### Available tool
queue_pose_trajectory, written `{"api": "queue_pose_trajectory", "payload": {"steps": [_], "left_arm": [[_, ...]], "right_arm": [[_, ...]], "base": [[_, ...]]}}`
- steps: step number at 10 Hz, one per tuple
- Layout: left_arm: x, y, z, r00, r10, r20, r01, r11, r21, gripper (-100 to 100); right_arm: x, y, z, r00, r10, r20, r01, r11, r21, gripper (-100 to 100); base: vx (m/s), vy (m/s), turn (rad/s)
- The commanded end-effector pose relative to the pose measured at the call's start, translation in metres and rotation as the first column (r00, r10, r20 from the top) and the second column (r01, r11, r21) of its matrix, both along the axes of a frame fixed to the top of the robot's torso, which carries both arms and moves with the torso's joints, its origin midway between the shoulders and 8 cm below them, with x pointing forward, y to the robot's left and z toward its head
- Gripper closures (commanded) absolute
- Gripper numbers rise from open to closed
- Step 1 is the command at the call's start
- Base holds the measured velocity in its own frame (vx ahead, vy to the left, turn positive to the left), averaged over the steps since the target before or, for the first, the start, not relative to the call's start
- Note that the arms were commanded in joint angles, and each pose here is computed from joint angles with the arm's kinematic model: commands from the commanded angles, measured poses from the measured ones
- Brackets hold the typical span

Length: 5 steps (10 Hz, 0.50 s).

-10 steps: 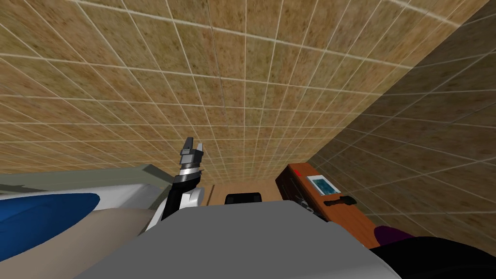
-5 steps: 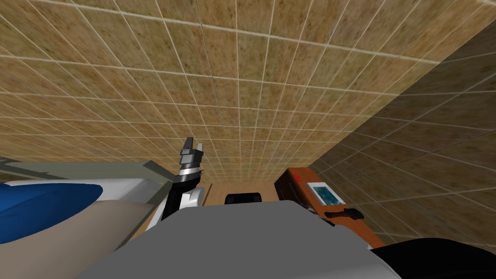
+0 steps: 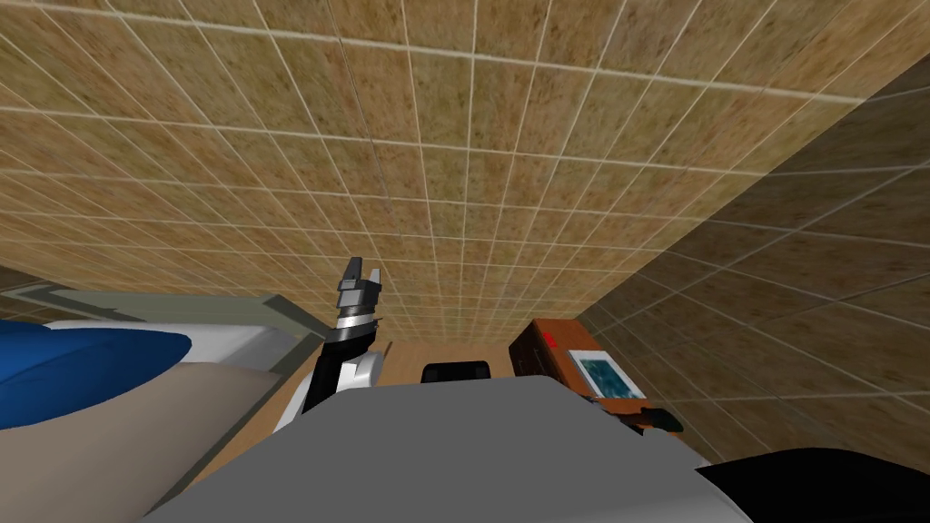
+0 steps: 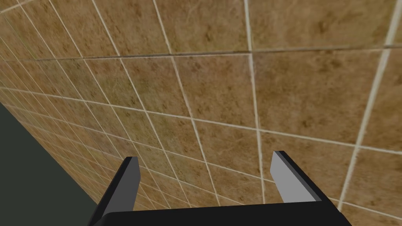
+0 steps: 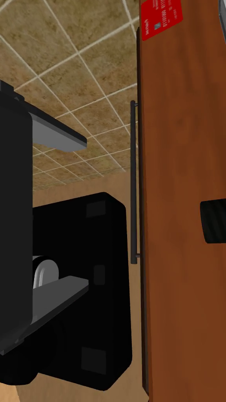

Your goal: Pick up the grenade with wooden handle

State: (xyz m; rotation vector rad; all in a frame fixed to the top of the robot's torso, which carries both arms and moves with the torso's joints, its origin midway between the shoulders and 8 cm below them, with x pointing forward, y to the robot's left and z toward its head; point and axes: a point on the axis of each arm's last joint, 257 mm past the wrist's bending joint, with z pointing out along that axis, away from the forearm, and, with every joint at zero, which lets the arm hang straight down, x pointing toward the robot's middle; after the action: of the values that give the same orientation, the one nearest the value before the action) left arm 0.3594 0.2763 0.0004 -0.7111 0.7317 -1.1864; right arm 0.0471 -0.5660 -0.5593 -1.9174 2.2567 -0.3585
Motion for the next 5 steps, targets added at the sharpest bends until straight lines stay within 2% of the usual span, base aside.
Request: {"api": "queue_pose_trajectory", "payload": {"steps": [1, 2, 3, 4, 5], "left_arm": [[0.000, 0.000, 0.000, 1.000, 0.000, 0.000, 0.000, 1.000, 0.000, 0], [0.000, 0.000, 0.000, 1.000, 0.000, 0.000, 0.000, 1.000, 0.000, 0], [0.000, 0.000, 0.000, 1.000, 0.000, 0.000, 0.000, 1.000, 0.000, 0], [0.000, 0.000, 0.000, 1.000, 0.000, 0.000, 0.000, 1.000, 0.000, 0], [0.000, 0.000, 0.000, 1.000, 0.000, 0.000, 0.000, 1.000, 0.000, 0]], "right_arm": [[-0.008, -0.011, 0.000, 0.998, 0.050, -0.047, -0.051, 0.998, -0.022, -100], [-0.013, -0.014, 0.000, 0.998, 0.044, -0.055, -0.045, 0.999, -0.026, -100], [-0.011, -0.021, 0.001, 0.994, 0.075, -0.077, -0.079, 0.996, -0.040, -100], [-0.015, -0.024, 0.001, 0.994, 0.070, -0.083, -0.073, 0.996, -0.043, -100], [-0.011, -0.030, 0.001, 0.992, 0.086, -0.094, -0.091, 0.994, -0.054, -100]], "base": [[0.000, -0.256, 0.058], [0.004, -0.220, 0.053], [-0.027, -0.223, 0.041], [-0.025, -0.195, 0.024], [-0.034, -0.224, 0.000]]}}
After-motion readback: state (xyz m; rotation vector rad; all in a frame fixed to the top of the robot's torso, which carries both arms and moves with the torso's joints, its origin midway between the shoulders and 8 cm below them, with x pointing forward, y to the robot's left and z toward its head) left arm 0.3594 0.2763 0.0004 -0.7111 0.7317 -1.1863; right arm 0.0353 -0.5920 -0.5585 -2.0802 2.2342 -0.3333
